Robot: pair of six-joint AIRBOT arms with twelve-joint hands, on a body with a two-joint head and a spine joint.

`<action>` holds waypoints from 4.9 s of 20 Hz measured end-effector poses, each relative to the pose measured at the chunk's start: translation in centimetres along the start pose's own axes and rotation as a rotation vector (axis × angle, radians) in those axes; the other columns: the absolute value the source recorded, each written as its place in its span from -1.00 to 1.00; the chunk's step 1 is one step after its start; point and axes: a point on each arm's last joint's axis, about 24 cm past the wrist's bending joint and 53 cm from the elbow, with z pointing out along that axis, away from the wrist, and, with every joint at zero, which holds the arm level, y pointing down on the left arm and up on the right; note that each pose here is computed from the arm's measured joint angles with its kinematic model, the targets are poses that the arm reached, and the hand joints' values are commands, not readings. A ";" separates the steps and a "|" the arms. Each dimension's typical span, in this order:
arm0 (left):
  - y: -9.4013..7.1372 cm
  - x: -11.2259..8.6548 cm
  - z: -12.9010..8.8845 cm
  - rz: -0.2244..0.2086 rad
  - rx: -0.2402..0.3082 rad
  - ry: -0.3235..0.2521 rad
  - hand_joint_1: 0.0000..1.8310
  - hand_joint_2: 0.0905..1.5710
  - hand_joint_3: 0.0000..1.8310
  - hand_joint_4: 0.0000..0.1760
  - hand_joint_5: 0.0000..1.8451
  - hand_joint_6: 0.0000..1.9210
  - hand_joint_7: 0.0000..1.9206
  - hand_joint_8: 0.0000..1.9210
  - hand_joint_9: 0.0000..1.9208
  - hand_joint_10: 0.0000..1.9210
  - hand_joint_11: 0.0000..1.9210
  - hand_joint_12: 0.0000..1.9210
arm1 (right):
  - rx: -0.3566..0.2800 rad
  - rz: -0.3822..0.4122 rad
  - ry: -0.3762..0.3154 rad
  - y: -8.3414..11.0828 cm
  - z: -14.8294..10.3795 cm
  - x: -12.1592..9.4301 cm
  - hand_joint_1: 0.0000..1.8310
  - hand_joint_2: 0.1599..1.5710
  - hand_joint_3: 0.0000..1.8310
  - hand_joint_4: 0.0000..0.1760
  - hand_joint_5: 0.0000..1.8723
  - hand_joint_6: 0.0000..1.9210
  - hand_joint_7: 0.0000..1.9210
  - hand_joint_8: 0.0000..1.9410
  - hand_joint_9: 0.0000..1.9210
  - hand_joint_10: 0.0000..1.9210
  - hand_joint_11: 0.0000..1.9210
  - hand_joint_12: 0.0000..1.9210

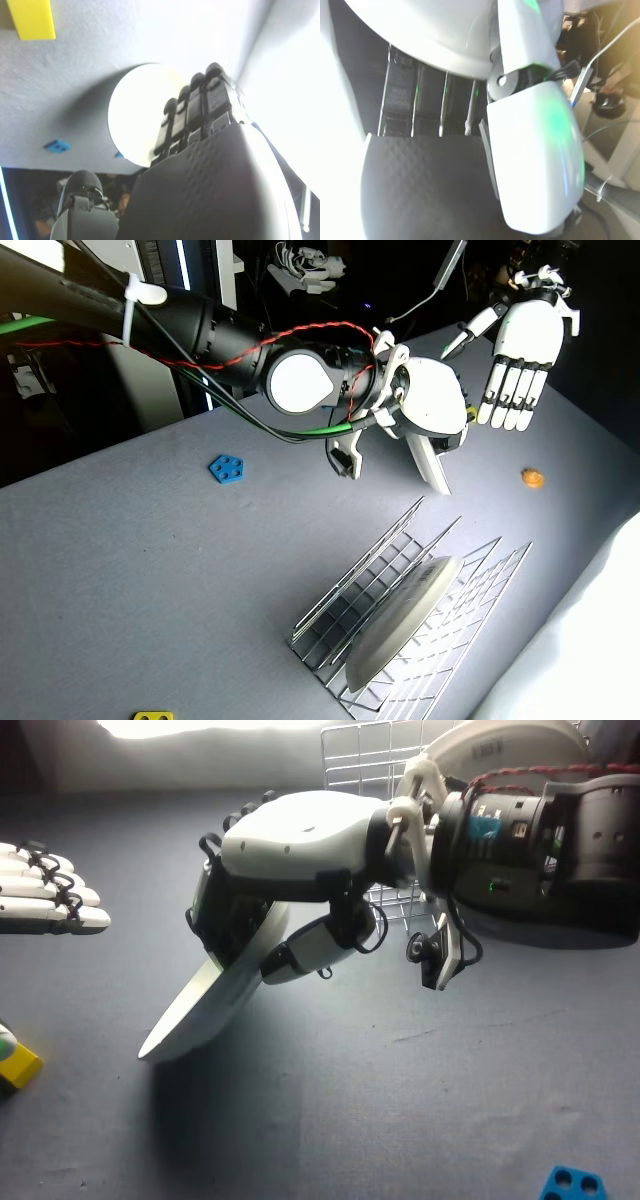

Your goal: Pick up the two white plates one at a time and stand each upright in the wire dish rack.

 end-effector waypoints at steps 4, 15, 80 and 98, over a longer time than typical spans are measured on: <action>0.0 0.0 0.0 0.002 0.001 0.002 -1.00 0.26 -1.00 -1.00 -1.00 -1.00 -1.00 -1.00 -1.00 -1.00 -1.00 -1.00 | 0.003 0.059 -0.009 0.3 -0.6 -1.2 0.51 0.31 -1.00 -1.00 0.10 -0.06 0.10 -0.14 -0.01 0.14 -0.20 0.21; 0.7 -0.2 -0.6 0.001 -0.018 0.000 -1.00 0.27 -1.00 -1.00 -1.00 -1.00 -1.00 -1.00 -1.00 -1.00 -1.00 -1.00 | -0.023 0.256 -0.098 2.5 -2.7 -6.8 0.51 0.31 -1.00 -1.00 0.08 -0.02 0.11 -0.14 -0.04 0.15 -0.22 0.22; 0.7 0.1 -0.4 0.031 -0.023 0.016 -1.00 0.27 -1.00 -1.00 -1.00 -1.00 -1.00 -1.00 -1.00 -1.00 -1.00 -1.00 | 0.260 0.819 -0.449 -10.6 -13.7 -17.2 0.51 0.32 -1.00 -1.00 0.09 0.01 0.10 -0.14 -0.06 0.15 -0.20 0.20; 0.6 0.1 -0.4 0.030 -0.022 0.016 -1.00 0.27 -1.00 -1.00 -1.00 -1.00 -1.00 -1.00 -1.00 -1.00 -1.00 -1.00 | 0.284 0.742 -0.468 -13.1 -13.8 -17.7 0.50 0.32 -1.00 -1.00 0.08 0.02 0.08 -0.14 -0.06 0.17 -0.22 0.25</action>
